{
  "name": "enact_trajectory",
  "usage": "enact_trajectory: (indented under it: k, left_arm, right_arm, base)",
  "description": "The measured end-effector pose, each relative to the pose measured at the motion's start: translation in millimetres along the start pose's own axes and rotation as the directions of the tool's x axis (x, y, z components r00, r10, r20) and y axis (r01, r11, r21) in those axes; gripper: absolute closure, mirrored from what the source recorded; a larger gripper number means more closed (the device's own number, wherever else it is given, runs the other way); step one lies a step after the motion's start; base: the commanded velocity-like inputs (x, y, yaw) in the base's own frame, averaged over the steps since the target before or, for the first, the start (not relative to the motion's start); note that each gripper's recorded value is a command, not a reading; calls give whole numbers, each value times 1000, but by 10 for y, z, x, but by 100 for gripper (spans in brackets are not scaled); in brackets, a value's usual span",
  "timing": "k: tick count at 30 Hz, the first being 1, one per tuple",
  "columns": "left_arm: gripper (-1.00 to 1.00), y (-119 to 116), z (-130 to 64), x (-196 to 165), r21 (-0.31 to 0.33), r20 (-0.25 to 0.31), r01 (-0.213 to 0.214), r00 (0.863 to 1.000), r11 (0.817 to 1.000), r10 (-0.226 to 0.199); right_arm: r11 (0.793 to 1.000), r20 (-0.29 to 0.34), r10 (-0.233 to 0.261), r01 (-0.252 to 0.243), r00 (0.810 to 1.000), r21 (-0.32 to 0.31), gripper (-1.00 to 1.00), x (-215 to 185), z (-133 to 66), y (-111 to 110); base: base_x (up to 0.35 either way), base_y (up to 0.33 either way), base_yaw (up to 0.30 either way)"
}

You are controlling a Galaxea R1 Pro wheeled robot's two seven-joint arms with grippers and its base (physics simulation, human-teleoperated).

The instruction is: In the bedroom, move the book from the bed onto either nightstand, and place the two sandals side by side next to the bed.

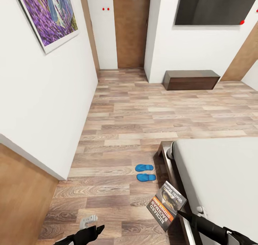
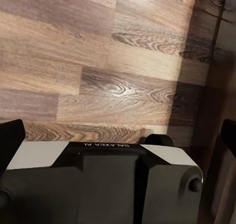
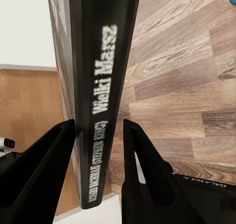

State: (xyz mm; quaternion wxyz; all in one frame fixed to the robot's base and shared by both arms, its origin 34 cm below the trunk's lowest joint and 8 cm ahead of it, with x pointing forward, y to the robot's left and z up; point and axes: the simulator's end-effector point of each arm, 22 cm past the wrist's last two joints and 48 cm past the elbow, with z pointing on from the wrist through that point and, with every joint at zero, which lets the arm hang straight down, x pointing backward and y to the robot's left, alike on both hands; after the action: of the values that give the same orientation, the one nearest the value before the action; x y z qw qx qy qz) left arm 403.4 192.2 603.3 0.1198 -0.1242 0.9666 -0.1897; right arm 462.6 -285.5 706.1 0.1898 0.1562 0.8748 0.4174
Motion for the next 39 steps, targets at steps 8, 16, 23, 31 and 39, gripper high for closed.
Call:
enact_trajectory:
  k: [8, 16, 23, 31, 39]
  left_arm:
    - [-100, -21, -22, -47, 3, 11, -5, 1000, 1000, 5]
    - [-100, -50, -42, -99, 7, 22, -9, 1000, 1000, 9]
    - [-100, -73, -61, -147, 10, 32, -13, 999, 1000, 12]
    - [-100, -96, -84, -203, 14, 44, -18, 999, 1000, 17]
    - [-100, -125, -106, -257, 18, 56, -22, 998, 1000, 21]
  right_arm:
    - [1000, 7, -8, 8, 1000, -6, 100, -39, -6, 43]
    - [1000, 16, -17, 17, 1000, -12, 100, -84, -15, 85]
    - [1000, 23, -25, 25, 999, -17, 100, -121, -25, 121]
    - [999, 30, -34, 34, 999, -22, 100, -163, -37, 162]
    - [999, 39, -43, 44, 998, -27, 100, -205, -49, 204]
  base:
    - [0, 0, 0]
    - [0, 0, 0]
    - [0, 0, 0]
    - [0, 0, 0]
    - [0, 0, 0]
